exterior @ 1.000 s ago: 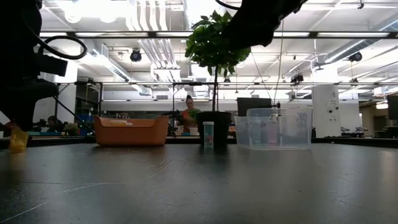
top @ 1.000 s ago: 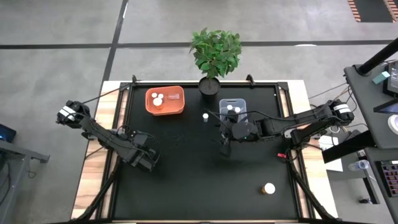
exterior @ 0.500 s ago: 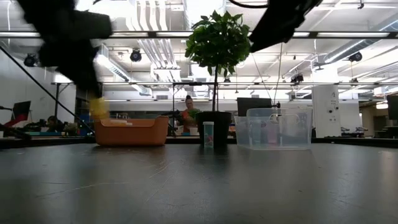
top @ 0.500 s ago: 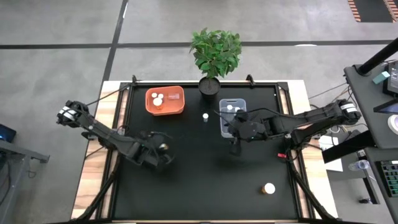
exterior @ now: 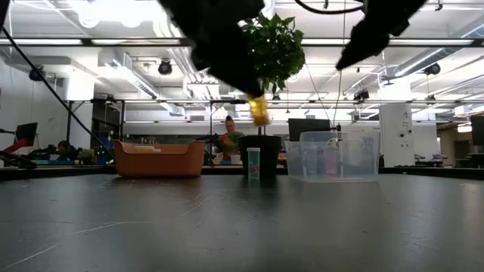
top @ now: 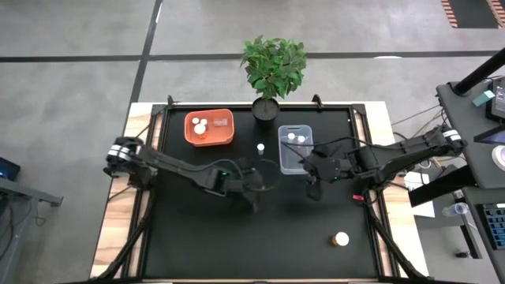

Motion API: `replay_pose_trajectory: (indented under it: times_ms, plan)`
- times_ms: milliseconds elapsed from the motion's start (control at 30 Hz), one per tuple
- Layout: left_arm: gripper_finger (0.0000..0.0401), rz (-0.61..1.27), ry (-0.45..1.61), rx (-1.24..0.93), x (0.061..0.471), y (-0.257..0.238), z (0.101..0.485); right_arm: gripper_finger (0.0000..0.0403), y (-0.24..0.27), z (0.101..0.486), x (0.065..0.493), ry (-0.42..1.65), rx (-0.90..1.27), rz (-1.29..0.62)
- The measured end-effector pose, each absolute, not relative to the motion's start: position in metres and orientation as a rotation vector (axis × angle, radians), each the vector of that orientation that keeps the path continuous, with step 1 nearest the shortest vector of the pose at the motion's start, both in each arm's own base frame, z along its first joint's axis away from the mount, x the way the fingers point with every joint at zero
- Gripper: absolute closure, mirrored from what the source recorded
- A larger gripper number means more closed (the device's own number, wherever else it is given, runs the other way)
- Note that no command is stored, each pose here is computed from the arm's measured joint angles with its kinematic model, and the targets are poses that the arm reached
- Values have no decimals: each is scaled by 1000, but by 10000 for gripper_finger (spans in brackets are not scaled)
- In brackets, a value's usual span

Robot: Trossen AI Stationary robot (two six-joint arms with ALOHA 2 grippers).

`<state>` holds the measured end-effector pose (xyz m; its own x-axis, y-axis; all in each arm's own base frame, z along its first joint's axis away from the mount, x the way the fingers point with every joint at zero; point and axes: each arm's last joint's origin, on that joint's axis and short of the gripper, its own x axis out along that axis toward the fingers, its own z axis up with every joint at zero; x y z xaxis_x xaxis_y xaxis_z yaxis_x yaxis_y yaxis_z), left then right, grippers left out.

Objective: Pick and place medicine bottles into bin by pill shape (circle, oval)
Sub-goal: Put the orange capsule pill bottle into the transparent bin

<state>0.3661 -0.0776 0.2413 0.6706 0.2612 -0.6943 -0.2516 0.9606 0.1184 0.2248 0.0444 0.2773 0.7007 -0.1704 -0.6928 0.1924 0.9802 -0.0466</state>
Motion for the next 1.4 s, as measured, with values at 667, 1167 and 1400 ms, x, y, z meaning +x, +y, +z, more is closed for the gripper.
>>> replay_pose_trajectory:
  times_ms: [667, 1167, 1400]
  plan:
    - [303, 182, 602, 188, 390, -82, 258, 106, 77, 216, 257, 529, -174, 21]
    - [303, 177, 542, 173, 393, -83, 259, 210, 72, 214, 270, 543, -171, -21]
    - [303, 155, 534, 163, 393, -83, 259, 273, 72, 214, 270, 546, -172, -20]
